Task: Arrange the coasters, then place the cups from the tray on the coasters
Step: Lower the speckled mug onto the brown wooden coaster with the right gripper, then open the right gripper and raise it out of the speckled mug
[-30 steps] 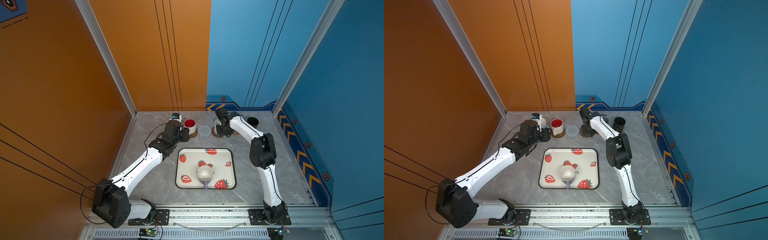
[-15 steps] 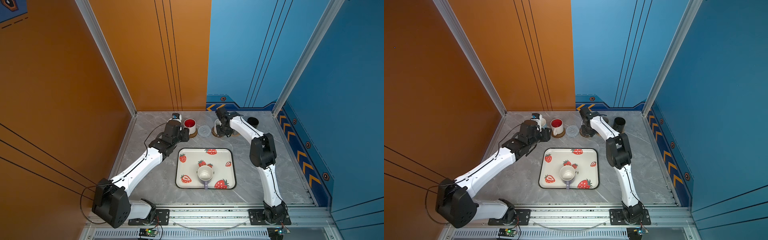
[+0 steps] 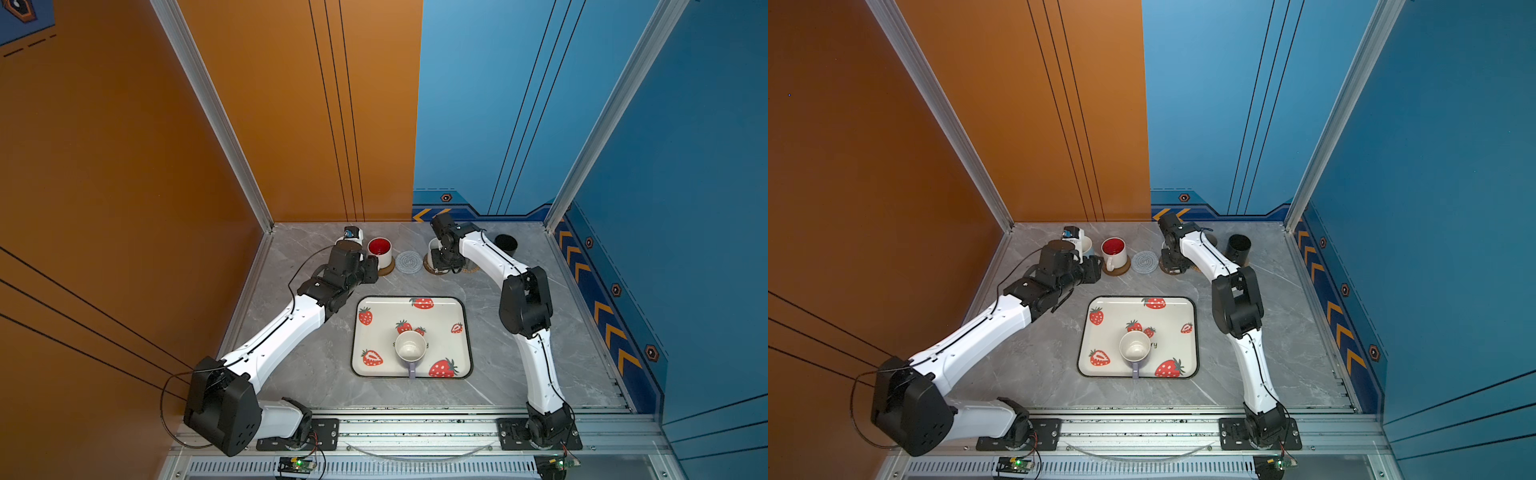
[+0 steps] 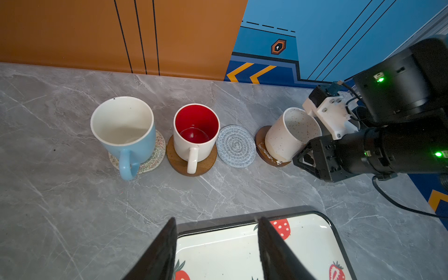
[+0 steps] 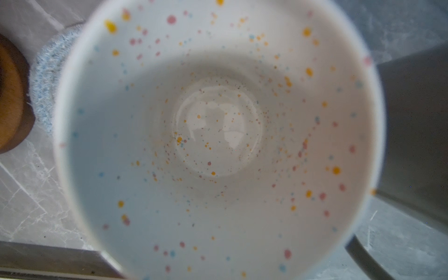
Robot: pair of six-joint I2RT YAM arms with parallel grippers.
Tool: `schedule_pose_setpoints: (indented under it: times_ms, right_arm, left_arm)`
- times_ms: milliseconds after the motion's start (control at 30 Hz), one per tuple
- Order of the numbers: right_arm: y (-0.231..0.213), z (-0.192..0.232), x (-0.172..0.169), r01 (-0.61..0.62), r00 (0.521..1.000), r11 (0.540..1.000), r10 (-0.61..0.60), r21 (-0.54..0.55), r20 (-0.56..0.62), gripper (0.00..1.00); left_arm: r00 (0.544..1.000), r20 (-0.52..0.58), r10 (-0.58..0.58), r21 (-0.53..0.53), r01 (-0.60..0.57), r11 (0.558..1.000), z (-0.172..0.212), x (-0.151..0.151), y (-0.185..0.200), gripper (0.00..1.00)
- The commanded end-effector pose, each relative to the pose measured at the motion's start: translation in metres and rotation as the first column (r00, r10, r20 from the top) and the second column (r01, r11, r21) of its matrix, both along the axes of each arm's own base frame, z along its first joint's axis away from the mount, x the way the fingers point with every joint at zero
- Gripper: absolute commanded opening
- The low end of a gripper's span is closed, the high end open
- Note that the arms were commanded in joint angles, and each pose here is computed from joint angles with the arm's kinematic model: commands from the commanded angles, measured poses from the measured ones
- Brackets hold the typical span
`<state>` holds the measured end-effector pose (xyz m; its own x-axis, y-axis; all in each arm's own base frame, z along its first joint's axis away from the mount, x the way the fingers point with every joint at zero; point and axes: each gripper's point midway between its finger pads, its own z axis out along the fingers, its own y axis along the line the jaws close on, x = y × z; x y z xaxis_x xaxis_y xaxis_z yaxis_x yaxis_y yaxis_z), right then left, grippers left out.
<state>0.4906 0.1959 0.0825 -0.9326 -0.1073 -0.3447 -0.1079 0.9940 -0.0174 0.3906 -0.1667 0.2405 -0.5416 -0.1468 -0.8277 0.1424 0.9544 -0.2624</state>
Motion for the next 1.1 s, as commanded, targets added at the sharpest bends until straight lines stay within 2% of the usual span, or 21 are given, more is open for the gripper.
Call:
schedule_pose_setpoints:
  times_ms: [0,367,667,933,1067]
  right_arm:
    - [0.004,0.007,0.003,0.004,1.000,1.000,-0.004,0.013,0.016,0.31]
    - [0.005,0.022,-0.004,0.002,1.000,1.000,-0.003,0.027,0.030,0.58]
    - [0.002,0.069,-0.029,0.001,0.995,0.999,-0.005,0.037,0.098,0.61]
    - [-0.001,0.160,-0.061,-0.010,0.951,1.000,0.003,0.019,0.308,0.64]
    - [0.007,0.196,-0.081,-0.006,0.894,0.999,-0.019,0.053,0.447,0.67]
  left_arm:
    - [1.000,0.002,0.006,-0.012,-0.006,1.000,0.001,-0.002,0.005,0.55]
    - [1.000,0.007,0.007,-0.014,-0.007,1.000,0.003,-0.004,0.007,0.55]
    - [1.000,0.027,0.012,-0.023,-0.012,1.000,0.009,-0.008,0.009,0.55]
    - [1.000,0.023,-0.004,-0.051,0.005,0.999,0.010,-0.008,0.004,0.55]
    - [1.000,-0.004,-0.021,-0.070,0.021,0.997,0.000,-0.013,0.001,0.55]
